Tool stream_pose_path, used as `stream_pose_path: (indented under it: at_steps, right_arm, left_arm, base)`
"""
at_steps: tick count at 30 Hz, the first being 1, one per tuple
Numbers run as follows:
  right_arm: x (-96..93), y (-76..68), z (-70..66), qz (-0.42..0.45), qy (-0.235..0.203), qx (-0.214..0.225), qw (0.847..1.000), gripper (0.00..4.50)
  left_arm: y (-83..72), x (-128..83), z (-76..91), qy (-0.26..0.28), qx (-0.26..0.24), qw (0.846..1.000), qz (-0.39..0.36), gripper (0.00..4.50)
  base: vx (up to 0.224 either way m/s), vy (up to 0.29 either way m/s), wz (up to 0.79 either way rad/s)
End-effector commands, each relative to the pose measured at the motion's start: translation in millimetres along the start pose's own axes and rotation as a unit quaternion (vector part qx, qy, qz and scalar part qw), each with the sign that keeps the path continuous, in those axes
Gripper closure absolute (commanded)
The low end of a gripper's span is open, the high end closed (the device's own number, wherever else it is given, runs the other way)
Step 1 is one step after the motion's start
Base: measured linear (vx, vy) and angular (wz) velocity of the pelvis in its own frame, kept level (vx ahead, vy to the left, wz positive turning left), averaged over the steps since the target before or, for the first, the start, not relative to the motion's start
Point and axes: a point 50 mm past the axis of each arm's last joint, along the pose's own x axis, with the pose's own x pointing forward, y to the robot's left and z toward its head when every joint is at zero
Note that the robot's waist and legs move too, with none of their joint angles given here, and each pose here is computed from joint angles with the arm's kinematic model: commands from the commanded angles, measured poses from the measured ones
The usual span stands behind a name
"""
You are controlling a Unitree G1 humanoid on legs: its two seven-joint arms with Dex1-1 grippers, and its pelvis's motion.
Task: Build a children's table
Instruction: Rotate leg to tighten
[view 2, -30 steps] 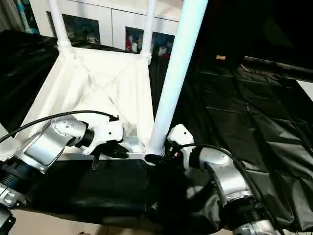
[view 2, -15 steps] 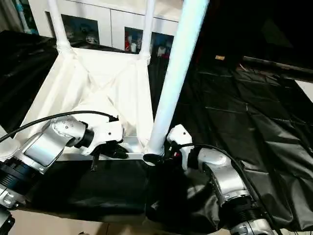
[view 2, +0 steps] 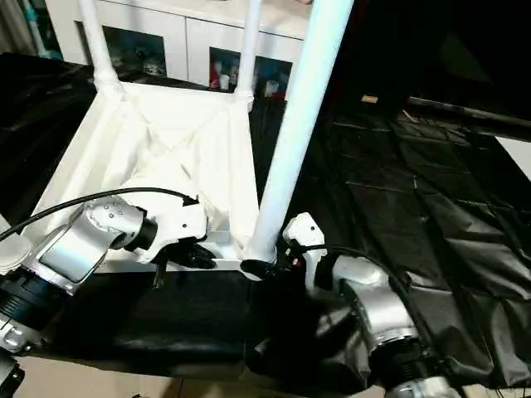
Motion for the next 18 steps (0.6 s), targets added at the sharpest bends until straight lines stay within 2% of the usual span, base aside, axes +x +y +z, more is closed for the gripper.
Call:
stream_pose_path:
  at_steps: [1, 7, 11, 13, 18]
  right_arm:
    - [3.3, -9.4, 2.4, -0.057, -0.017, 0.03, 0.998, 1.75]
    - [20.1, -14.7, -0.2, -0.157, -0.031, 0.077, 0.984, 1.75]
    - [39.6, -14.6, 0.4, -0.233, -0.033, 0.115, 0.965, 1.75]
    - [43.5, -13.4, 1.0, -0.242, -0.033, 0.12, 0.962, 1.75]
    - [53.7, -4.0, 5.2, -0.202, -0.037, 0.097, 0.974, 1.75]
  left_arm:
    - [-12.3, 25.2, -10.1, 0.02, -0.03, 0.999, -0.028, 4.5]
    - [-6.7, 45.4, 0.2, 0.016, -0.056, 0.998, 0.016, 4.5]
    - [0.8, 60.6, 7.4, 0.035, -0.054, 0.996, 0.066, 4.5]
    - [1.7, 62.4, 8.0, 0.039, -0.052, 0.995, 0.071, 4.5]
    - [1.2, 62.9, 7.1, 0.053, -0.043, 0.996, 0.062, 4.5]
  base:
    - [0.0, 0.0, 0.0]
    - [0.0, 0.0, 0.0]
    - [0.0, 0.0, 0.0]
    - [0.0, 0.0, 0.0]
    - [0.0, 0.0, 0.0]
